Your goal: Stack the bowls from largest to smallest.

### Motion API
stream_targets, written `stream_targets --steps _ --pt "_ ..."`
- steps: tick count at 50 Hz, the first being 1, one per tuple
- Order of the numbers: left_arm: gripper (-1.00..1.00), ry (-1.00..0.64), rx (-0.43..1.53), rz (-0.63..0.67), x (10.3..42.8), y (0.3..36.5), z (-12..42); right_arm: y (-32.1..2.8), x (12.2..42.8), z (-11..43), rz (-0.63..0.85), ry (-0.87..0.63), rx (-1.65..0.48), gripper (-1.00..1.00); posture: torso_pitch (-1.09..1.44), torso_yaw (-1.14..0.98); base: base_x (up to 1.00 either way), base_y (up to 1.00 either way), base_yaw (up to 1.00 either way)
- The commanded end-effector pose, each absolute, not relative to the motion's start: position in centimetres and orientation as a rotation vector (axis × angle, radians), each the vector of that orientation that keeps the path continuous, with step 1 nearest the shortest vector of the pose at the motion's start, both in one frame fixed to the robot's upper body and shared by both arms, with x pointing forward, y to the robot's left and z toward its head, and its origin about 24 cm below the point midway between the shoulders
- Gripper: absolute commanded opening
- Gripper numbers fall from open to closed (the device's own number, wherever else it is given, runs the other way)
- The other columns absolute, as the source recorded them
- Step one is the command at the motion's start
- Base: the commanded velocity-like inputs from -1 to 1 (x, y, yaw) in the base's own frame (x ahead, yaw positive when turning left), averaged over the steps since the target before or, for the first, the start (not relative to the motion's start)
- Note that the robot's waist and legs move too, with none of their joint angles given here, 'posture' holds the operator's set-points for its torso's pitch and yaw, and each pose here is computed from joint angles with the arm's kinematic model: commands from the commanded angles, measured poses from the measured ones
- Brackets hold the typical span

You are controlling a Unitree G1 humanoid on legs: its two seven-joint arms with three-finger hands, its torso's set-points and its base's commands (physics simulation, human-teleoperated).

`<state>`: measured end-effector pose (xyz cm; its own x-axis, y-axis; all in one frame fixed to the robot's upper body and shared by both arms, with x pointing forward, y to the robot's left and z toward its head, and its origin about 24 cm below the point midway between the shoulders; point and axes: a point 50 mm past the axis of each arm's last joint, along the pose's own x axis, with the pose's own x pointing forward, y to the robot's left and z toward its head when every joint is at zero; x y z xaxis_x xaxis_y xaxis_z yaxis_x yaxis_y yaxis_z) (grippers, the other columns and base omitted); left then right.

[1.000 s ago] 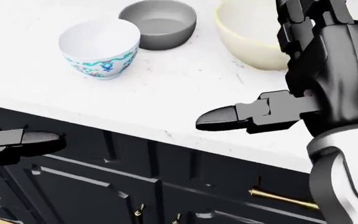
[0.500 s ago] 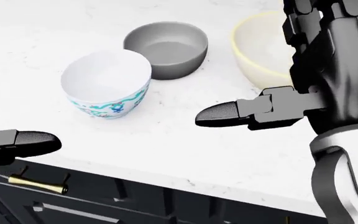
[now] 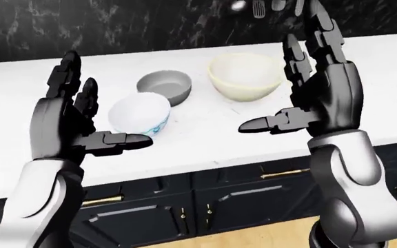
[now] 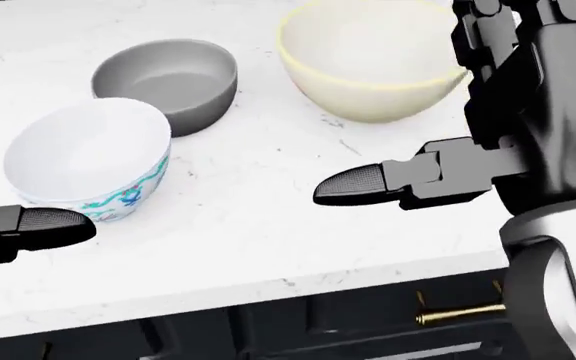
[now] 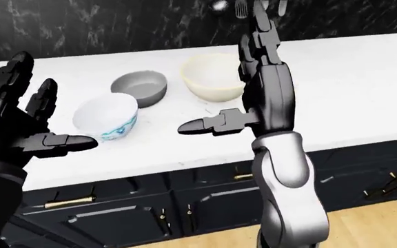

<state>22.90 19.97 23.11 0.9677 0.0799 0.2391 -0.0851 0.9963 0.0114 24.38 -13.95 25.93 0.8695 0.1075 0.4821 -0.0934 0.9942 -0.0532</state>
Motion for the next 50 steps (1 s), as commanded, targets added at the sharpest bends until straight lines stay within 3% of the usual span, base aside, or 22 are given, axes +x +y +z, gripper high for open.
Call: stream_targets --steps 1,33,50 --pt "1.0 -0.293 0.039 0.106 22.3 20.3 24.2 -13.4 23.9 26.9 0.138 -0.557 -0.028 1.0 0.0 0.0 0.0 0.0 0.0" --pt "1.0 -0.331 0.048 0.114 21.2 20.8 25.7 -13.0 23.6 27.3 0.162 -0.591 -0.018 1.0 0.0 0.0 0.09 0.0 0.0" --pt "1.0 -0.333 0.047 0.118 21.3 21.0 25.6 -13.1 23.6 27.5 0.159 -0.608 -0.022 1.0 0.0 0.0 0.18 0.01 0.29"
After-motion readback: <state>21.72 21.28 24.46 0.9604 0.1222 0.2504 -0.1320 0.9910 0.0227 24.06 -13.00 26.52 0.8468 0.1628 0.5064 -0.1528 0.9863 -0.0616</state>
